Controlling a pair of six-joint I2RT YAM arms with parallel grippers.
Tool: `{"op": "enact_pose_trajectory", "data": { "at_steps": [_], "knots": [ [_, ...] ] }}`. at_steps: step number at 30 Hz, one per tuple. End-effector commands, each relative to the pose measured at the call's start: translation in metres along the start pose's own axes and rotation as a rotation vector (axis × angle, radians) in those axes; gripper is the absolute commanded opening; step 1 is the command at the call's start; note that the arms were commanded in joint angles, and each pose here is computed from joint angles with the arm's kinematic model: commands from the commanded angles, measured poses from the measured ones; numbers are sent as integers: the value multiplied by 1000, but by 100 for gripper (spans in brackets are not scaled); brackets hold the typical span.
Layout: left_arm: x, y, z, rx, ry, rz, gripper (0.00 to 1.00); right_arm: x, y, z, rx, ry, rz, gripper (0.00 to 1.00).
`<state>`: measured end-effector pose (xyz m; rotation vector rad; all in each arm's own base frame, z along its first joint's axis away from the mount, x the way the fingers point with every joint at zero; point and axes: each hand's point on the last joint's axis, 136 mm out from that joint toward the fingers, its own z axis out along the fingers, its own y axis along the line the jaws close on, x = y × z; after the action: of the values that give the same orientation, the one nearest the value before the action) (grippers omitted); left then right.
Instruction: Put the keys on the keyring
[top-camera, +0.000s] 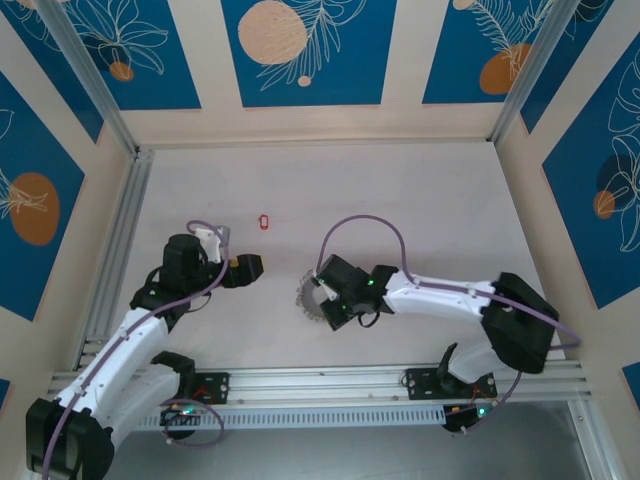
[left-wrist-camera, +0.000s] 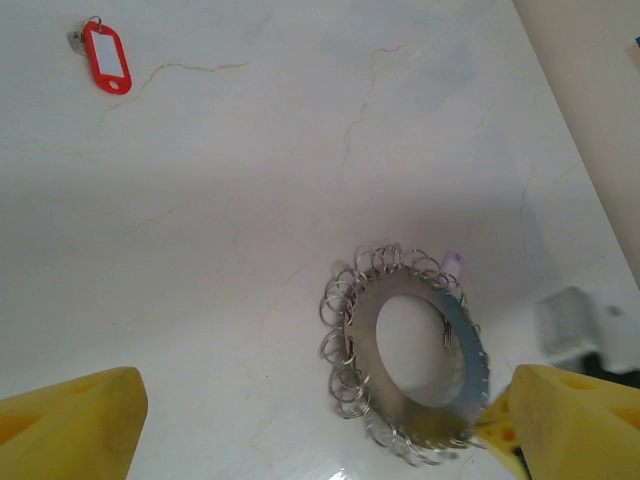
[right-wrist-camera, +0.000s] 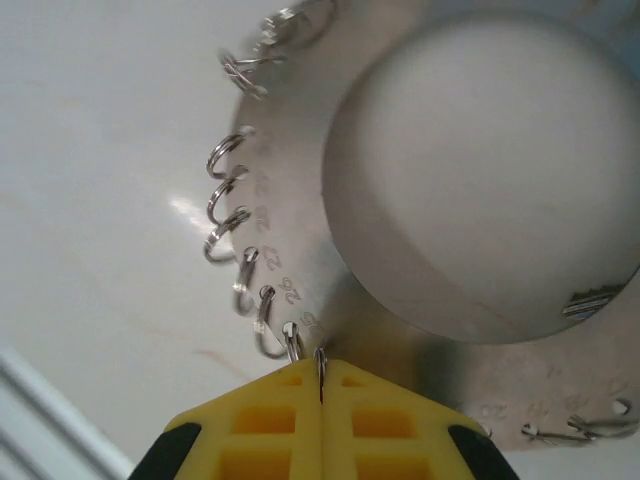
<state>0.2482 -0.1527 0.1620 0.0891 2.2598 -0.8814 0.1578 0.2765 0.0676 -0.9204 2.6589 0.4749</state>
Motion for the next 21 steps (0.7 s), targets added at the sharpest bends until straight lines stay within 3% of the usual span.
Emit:
{"op": "enact_pose_trajectory", "data": {
  "at_steps": [1,8,13,18,21],
  "knots": [
    [-14,-27,-9,87,-35,64,89,-13,23,-42,-98,-104,-166,0],
    [-29,-103,-42,355,-139,241,63,-27,76,-133,-356,-286,-394,0],
    [-25,-173,-94,652,-226,404,45,-39,103,-191,-509,-415,-521,0],
    [-15,-207,-131,804,-252,512,24,-57,123,-241,-662,-583,-608,0],
    [-9,-217,-141,860,-240,541,20,-64,131,-262,-743,-665,-651,0]
  ]
}}
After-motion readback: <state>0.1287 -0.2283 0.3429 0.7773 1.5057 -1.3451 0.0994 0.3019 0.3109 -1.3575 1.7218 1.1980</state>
